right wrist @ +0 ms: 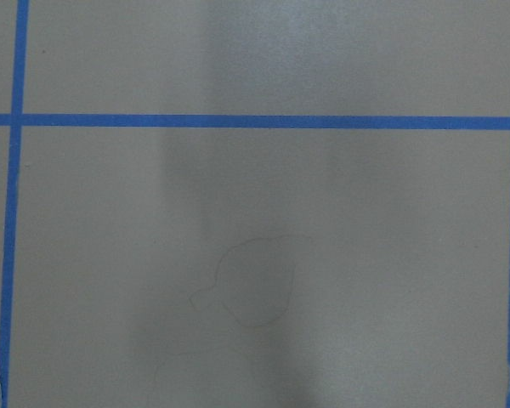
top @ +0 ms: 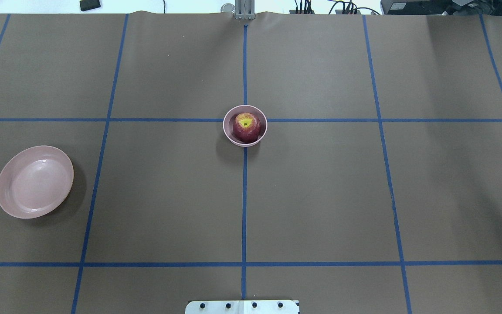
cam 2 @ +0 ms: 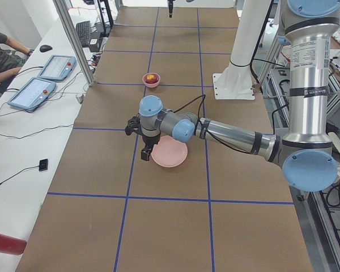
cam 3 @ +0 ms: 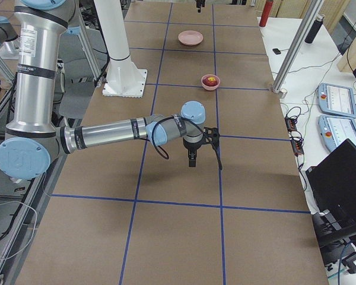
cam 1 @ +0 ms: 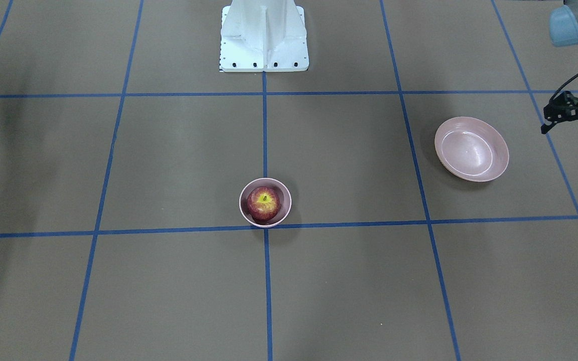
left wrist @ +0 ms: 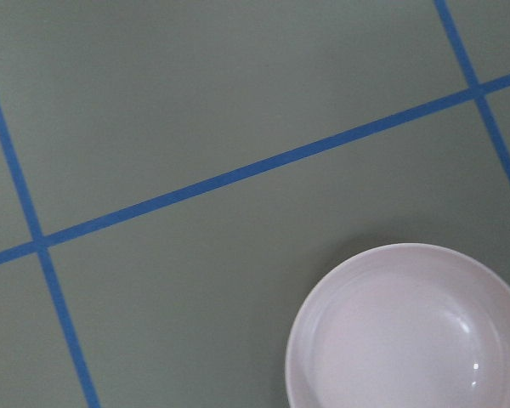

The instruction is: Move apple from plate to bowl

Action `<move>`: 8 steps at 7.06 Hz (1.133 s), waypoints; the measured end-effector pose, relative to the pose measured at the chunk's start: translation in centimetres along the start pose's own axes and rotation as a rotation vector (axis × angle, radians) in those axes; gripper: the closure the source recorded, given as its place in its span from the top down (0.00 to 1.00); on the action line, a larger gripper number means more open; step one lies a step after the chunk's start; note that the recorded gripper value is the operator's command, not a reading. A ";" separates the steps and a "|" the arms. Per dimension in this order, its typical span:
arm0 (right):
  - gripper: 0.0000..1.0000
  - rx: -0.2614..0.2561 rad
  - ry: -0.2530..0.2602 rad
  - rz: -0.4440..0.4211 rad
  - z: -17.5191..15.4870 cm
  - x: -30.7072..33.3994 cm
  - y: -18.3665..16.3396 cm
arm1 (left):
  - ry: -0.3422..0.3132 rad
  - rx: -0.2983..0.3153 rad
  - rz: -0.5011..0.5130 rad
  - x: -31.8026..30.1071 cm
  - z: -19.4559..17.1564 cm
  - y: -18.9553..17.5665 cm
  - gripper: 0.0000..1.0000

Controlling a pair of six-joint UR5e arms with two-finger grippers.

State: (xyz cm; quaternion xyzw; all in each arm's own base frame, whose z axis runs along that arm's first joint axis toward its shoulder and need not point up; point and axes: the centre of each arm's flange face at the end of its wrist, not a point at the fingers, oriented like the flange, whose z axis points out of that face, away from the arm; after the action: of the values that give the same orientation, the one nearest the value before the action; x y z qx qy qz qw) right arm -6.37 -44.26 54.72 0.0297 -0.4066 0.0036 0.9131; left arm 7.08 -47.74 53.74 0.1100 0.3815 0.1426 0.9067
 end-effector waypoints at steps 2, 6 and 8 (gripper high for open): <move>1.00 0.006 -0.009 0.010 -0.5 0.9 -0.3 | -0.005 -0.004 -0.010 -1.7 0.0 0.5 0.99; 1.00 0.002 -0.034 0.007 -0.6 0.8 -0.8 | -0.006 -0.003 -0.017 -1.9 -0.1 0.7 0.99; 1.00 0.005 -0.038 0.006 -0.7 0.7 -1.0 | -0.004 0.001 -0.142 -2.0 -0.3 0.8 0.99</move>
State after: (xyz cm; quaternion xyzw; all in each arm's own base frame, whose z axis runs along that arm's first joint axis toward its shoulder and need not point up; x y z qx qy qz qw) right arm -5.38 -45.21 54.71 0.0309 -0.4238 0.0070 0.9052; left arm 5.35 -47.70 55.11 0.0836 0.3864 0.0776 0.9152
